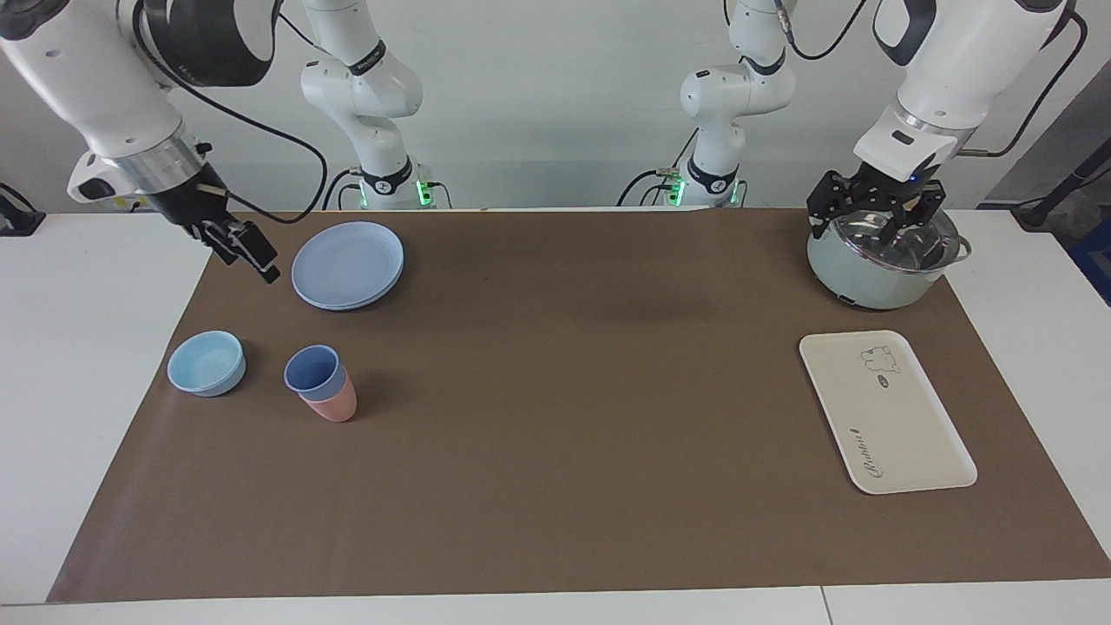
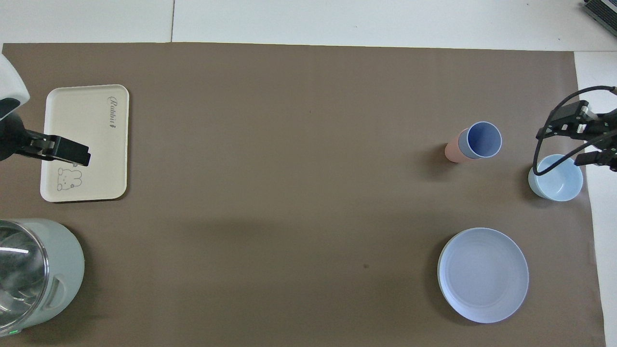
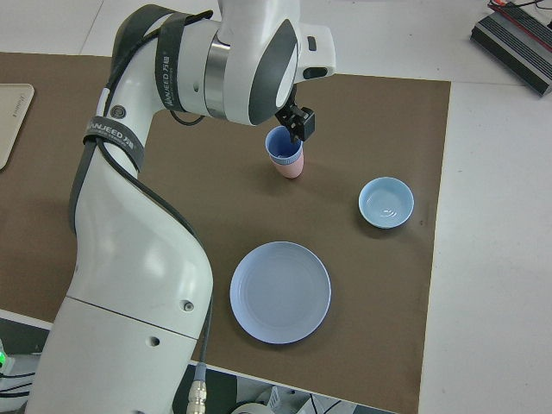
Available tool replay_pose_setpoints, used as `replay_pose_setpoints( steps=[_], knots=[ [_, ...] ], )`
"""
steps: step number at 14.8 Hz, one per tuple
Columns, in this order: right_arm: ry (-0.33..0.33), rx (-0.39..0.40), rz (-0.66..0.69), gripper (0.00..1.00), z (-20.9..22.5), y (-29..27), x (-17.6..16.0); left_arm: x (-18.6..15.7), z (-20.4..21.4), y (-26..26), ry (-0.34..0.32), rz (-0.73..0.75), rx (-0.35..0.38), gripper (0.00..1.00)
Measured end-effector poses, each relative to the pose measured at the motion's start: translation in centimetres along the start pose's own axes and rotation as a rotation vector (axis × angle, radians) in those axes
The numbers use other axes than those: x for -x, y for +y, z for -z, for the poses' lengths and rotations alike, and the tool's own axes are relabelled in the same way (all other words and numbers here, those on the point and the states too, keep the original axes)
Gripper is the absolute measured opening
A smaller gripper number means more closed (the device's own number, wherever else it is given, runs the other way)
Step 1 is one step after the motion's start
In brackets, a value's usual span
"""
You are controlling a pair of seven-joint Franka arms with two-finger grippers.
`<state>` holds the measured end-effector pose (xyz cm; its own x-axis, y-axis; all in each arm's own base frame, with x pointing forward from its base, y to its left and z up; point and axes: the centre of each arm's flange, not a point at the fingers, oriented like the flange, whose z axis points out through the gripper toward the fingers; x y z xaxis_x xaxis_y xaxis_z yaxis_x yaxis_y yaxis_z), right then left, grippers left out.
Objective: Place cup on tray
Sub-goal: 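Raise the right gripper and move it toward the pink cup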
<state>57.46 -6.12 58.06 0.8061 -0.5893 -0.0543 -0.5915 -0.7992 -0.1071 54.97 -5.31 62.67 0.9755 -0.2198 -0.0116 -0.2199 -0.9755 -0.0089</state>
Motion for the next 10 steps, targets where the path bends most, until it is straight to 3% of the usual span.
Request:
replay_pose_setpoints(
  steps=[10],
  knots=[
    [-0.167, -0.103, -0.466, 0.84, -13.6, 3.6, -12.1, 0.0, 0.0, 0.1, 0.0, -0.001, 0.0, 1.0]
  ],
)
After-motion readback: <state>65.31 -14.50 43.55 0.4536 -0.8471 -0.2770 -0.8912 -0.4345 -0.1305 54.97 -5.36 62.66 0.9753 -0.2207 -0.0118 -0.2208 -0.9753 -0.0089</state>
